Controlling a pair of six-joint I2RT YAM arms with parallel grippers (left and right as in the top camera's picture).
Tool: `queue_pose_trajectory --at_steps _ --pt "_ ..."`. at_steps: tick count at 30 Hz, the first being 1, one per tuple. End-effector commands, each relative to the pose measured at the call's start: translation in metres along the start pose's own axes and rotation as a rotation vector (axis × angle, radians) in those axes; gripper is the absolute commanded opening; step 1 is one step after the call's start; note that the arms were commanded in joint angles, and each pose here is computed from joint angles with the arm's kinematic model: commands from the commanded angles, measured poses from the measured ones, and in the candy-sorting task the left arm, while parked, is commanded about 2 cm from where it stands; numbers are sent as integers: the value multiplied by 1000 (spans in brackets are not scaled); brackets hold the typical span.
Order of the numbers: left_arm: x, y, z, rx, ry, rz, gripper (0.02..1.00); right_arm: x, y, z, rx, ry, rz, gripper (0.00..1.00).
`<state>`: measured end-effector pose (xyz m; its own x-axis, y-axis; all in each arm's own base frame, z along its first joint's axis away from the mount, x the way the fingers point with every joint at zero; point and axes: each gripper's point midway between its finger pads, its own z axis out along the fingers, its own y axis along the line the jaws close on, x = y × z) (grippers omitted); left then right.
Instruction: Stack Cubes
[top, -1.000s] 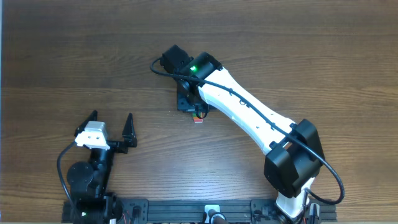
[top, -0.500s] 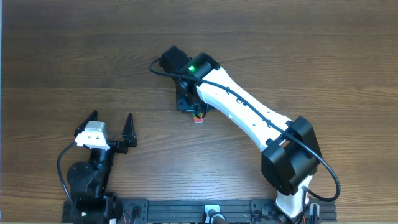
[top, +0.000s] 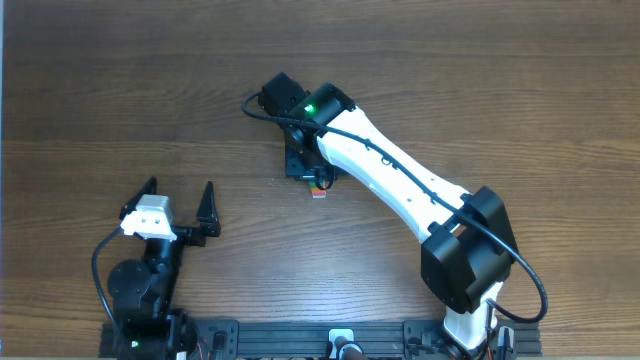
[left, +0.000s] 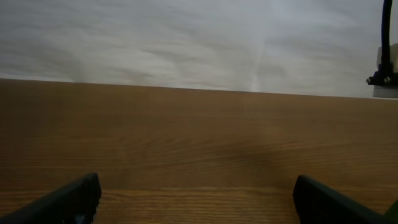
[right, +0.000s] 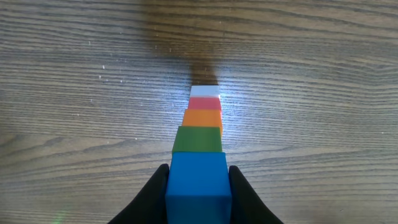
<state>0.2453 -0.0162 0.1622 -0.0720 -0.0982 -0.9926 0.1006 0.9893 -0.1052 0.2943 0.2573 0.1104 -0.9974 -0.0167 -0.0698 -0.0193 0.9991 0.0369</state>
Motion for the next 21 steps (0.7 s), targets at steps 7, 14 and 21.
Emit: queue_pose_trajectory --at_steps 7,14,21 --pt "2 2 0 -7 0 11 1000 -2 -5 4 22 -2 16 176" --pt "2 2 0 -7 0 11 1000 -2 -5 4 22 -2 16 178" --pt "2 2 0 -7 0 11 1000 -2 -5 4 24 -4 14 178"
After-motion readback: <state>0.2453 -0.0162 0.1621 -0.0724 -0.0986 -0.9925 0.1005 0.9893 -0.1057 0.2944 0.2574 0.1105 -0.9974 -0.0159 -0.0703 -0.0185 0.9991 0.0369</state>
